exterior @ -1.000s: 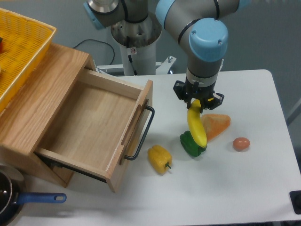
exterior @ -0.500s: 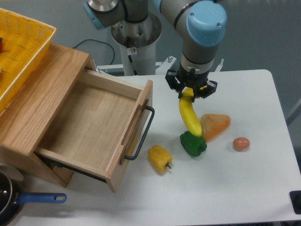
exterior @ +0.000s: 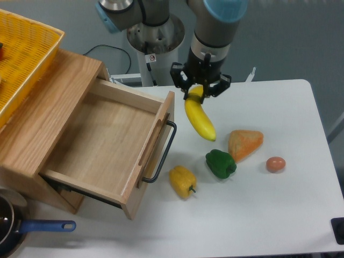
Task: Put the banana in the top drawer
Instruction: 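Lift the yellow banana up off the green pepper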
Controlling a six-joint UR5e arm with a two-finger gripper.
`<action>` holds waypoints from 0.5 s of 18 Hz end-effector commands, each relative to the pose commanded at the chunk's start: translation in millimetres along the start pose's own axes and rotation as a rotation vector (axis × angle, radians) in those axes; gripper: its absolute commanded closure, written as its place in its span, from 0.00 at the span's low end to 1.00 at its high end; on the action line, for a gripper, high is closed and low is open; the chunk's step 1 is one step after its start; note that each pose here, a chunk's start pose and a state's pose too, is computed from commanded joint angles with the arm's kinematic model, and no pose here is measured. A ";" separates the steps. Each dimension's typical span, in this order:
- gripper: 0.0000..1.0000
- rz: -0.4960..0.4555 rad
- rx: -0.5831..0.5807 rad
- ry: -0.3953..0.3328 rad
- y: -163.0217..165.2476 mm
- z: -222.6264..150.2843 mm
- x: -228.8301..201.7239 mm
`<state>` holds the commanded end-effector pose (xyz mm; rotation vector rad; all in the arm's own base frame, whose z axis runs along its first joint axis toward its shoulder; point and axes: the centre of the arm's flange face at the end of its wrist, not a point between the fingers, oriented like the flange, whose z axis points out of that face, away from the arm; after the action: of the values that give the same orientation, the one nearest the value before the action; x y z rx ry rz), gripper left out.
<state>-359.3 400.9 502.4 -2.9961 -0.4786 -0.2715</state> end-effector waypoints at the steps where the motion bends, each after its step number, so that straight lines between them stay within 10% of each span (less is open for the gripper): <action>1: 0.60 0.000 -0.001 0.001 2.0 -2.8 2.4; 9: 0.60 -0.015 0.041 0.044 10.0 -30.4 23.9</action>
<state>-338.7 394.9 536.1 -2.9416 -0.4959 -0.3240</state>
